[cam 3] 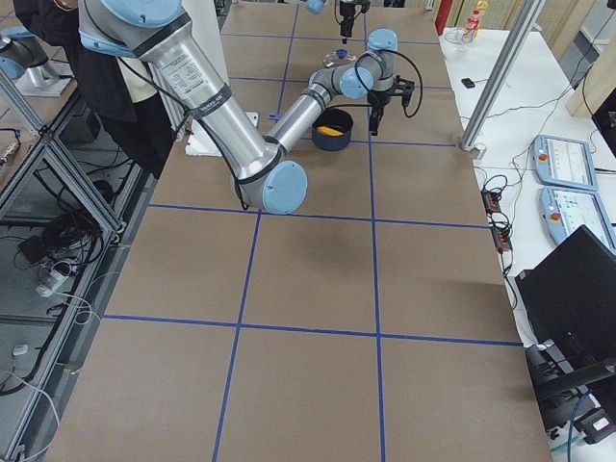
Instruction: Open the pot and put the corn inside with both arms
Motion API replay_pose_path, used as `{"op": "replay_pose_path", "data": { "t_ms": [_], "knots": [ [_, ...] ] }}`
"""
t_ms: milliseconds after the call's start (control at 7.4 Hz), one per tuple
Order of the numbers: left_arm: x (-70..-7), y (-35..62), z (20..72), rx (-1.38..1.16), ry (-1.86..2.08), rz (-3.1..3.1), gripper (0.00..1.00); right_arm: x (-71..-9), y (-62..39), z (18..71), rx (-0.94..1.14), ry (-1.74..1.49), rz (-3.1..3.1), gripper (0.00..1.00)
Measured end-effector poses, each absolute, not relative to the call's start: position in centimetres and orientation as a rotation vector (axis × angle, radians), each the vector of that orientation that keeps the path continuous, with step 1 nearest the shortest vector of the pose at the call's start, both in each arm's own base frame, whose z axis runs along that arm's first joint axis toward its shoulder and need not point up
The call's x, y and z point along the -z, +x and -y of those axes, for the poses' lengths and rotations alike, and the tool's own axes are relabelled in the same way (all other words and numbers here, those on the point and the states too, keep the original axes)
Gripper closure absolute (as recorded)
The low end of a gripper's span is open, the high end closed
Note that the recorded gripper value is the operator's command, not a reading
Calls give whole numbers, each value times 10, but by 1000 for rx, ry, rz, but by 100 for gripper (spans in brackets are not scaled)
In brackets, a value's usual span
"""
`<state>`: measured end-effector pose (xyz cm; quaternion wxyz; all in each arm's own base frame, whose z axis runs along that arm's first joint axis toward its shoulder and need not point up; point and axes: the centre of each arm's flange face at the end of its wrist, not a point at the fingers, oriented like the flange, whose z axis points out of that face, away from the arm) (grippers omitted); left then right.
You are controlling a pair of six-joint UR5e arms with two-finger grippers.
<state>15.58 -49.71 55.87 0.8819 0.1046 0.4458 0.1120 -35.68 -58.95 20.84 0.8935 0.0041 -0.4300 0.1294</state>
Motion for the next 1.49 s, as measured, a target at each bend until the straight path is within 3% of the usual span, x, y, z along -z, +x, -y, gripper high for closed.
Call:
{"op": "replay_pose_path", "data": {
  "t_ms": [676, 1486],
  "knots": [
    [-590, 49, 520, -321, 275, -836, 3, -378, -184, 623, -101, 37, 816, 0],
    [-625, 0, 517, -317, 287, -825, 3, -535, -48, 566, -106, 40, 804, 0]
  ]
}}
